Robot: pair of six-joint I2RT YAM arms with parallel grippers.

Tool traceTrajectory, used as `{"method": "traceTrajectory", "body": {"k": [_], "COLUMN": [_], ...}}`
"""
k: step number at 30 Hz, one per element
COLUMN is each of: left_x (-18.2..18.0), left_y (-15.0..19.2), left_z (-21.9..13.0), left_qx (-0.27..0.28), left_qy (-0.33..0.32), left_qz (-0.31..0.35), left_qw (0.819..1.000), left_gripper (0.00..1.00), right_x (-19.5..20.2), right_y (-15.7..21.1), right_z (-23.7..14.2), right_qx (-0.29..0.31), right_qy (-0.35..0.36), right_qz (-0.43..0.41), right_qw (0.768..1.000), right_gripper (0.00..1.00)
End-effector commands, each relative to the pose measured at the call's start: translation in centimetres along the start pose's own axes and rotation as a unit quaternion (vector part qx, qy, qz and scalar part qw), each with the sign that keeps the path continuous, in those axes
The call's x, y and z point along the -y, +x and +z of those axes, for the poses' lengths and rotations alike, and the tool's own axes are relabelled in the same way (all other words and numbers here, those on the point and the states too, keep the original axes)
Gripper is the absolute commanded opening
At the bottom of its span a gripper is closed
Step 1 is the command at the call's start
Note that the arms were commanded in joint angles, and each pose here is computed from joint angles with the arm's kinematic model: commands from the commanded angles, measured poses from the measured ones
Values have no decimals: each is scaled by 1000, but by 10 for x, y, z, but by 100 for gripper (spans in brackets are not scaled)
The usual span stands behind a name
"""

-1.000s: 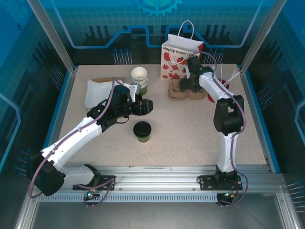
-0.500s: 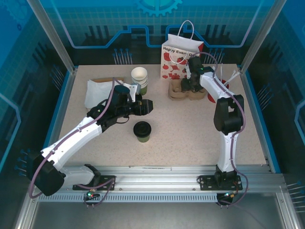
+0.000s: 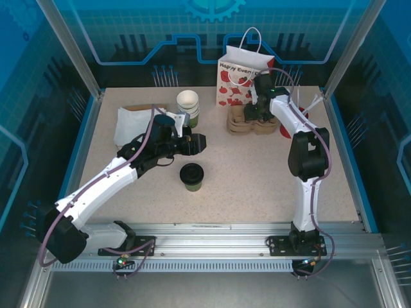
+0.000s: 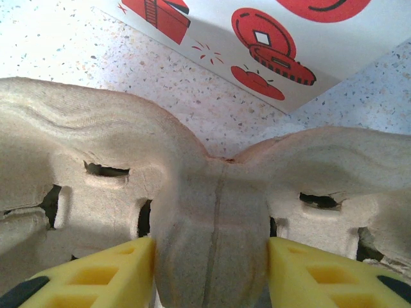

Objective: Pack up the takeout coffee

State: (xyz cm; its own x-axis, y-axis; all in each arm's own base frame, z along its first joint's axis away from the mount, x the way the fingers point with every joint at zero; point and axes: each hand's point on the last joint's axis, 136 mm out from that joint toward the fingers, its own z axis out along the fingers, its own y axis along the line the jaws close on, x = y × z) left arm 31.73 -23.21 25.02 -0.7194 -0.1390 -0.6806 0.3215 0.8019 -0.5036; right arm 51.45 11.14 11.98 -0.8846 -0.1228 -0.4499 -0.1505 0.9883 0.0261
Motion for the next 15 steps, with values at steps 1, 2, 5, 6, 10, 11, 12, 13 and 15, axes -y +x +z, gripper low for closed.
{"method": "traceTrajectory", "body": {"k": [1,2,5,6,10,11,12,13,15], "left_x": [-1,-1,-3,-3,-7,-8,-9,-10,-12], "left_y": [9,9,10,9,11,12,12,12,12], "left_z": [2,1,0,-1,-2,-2,-3,-3,-5], "left_qx": [-13,-13,-10,-9,-7,-7,-6,-4,-2], "left_qy": [0,0,-3,-4,-12,-13,-16,-18,-21], "left_qz": [15,15,18,19,23,23,24,24,25], "left_qw": [1000,1000,1000,1000,1000,1000,1000,1000,999], "left_gripper": [72,72,73,73,73,73,73,73,73], "right_x": [-2,-4,-12,-13,-26,-29,-34,-38,-45], "right_y": [-12,-13,-17,-19,-23,-23,-24,-24,-24], "right_z": [-29,-32,-43,-47,-66,-70,-75,-78,-85], "right_qx": [21,23,35,39,54,57,60,63,67], "right_qy": [7,10,16,18,18,17,17,17,17], "right_qz": [-12,-16,-27,-30,-43,-47,-51,-57,-63], "right_qw": [1000,1000,999,999,997,997,997,996,996], "right_gripper": [49,49,49,49,49,49,49,49,49]}}
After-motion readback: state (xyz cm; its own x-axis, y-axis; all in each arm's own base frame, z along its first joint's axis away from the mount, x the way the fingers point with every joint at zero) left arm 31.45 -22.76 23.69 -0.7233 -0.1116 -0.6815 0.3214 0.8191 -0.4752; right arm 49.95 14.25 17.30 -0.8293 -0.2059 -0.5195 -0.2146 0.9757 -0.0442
